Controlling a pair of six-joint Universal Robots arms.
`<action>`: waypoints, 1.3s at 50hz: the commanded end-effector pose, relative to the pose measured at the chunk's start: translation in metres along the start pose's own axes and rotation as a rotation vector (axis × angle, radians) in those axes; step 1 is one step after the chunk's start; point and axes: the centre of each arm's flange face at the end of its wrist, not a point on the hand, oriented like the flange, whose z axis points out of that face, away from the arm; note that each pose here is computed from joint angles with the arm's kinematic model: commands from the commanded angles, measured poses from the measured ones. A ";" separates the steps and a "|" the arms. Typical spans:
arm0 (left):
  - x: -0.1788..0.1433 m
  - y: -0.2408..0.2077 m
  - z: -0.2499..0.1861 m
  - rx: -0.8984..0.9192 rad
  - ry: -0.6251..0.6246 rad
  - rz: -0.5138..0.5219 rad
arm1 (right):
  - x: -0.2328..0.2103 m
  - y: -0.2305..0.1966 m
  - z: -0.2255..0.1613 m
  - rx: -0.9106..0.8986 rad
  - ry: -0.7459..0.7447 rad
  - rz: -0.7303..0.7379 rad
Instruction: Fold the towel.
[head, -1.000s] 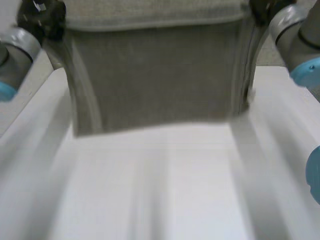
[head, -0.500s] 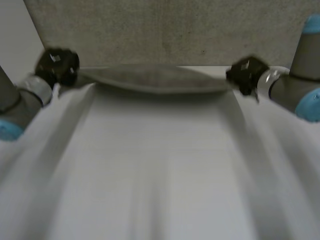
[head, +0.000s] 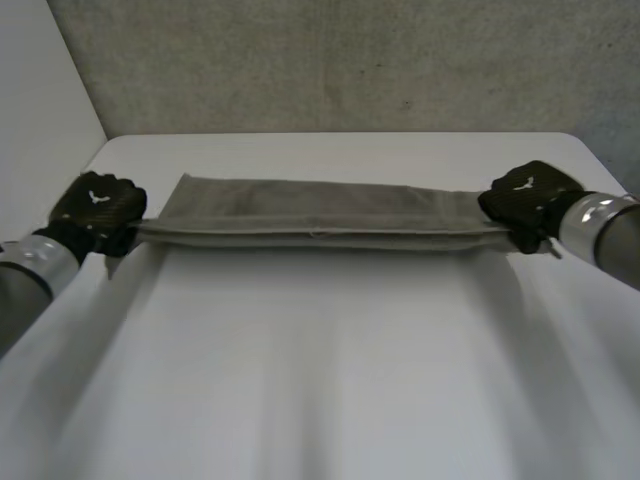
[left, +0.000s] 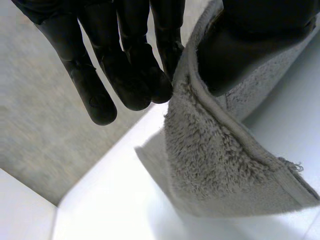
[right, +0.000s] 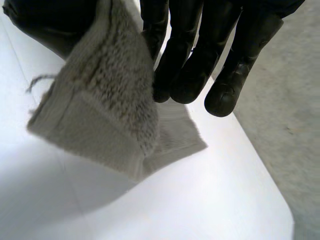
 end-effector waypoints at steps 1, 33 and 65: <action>-0.005 -0.021 -0.032 0.055 0.006 0.012 | 0.011 -0.002 -0.040 -0.030 0.025 -0.015; -0.017 0.033 0.120 0.012 0.009 -0.050 | 0.014 0.014 0.133 0.058 0.087 -0.106; -0.009 0.017 0.147 0.007 -0.096 -0.120 | 0.024 -0.006 0.156 0.126 0.368 0.003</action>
